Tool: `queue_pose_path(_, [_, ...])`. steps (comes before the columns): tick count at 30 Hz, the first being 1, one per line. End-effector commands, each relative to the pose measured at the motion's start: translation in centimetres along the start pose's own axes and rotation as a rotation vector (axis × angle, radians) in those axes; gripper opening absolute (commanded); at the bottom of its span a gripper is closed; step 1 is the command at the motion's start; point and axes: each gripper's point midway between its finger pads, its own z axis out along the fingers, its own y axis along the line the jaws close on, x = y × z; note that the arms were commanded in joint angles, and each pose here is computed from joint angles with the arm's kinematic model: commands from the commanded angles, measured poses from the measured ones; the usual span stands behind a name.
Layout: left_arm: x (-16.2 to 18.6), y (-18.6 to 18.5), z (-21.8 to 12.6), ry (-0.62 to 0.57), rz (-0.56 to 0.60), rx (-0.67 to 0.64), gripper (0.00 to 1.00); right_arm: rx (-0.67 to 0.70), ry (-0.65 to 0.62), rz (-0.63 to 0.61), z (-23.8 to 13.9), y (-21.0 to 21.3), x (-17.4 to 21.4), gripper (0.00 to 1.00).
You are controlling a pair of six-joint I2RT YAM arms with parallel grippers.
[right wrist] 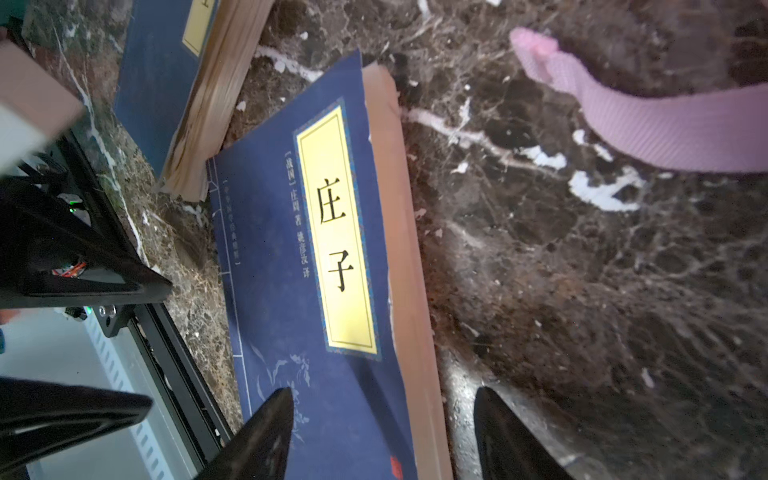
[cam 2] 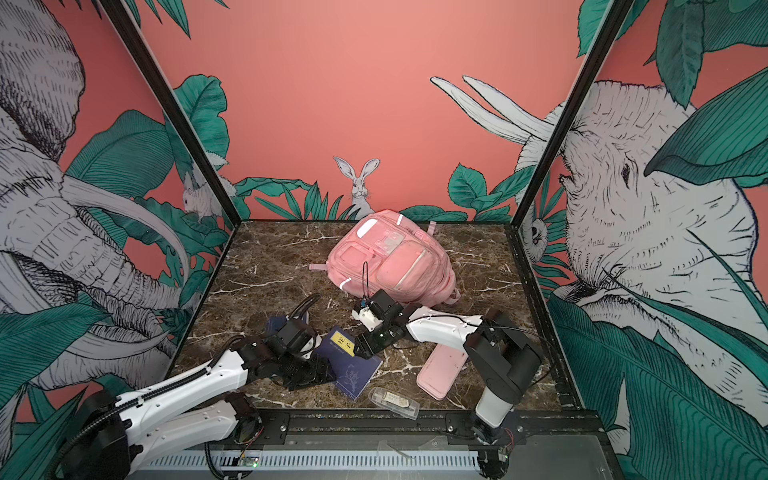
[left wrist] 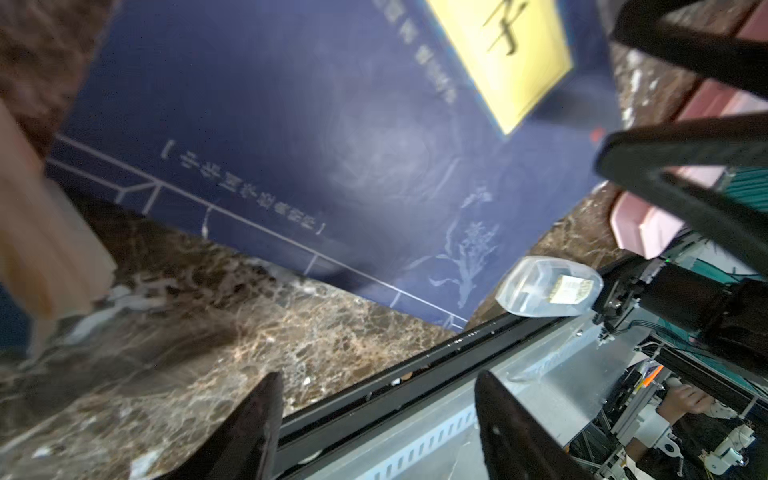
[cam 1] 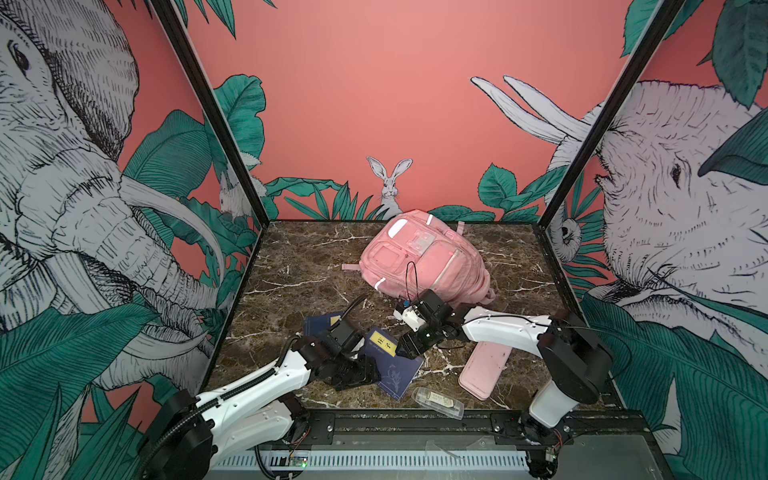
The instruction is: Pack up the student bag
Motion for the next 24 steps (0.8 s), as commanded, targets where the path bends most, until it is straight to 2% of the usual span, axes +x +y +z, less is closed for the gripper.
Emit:
queue_pose_path(1, [-0.3, -0.4, 1.2, 0.006, -0.042, 0.037, 0.74, 0.007, 0.0, 0.008, 0.9, -0.1, 0.1, 0.64])
queue_pose_path(7, [-1.5, -1.3, 3.8, 0.054, -0.008, 0.036, 0.72, 0.026, 0.011, 0.045, 1.5, -0.5, 0.4, 0.54])
queue_pose_path(13, [-4.7, -2.4, 4.0, -0.017, 0.061, -0.001, 0.66, 0.088, -0.001, 0.092, 1.3, -1.6, 0.7, 0.5])
queue_pose_path(16, [-7.1, -2.4, 3.6, -0.061, 0.055, 0.002, 0.65, 0.109, -0.013, 0.143, 1.4, -2.2, 1.0, 0.5])
queue_pose_path(21, [-12.6, -1.2, 1.0, -0.202, -0.016, 0.046, 0.65, 0.082, -0.032, 0.216, 1.9, -1.9, 1.1, 0.5])
queue_pose_path(24, [-14.1, -1.4, 0.0, -0.227, 0.002, 0.069, 0.65, 0.111, -0.038, 0.225, 1.4, -2.3, 1.1, 0.53])
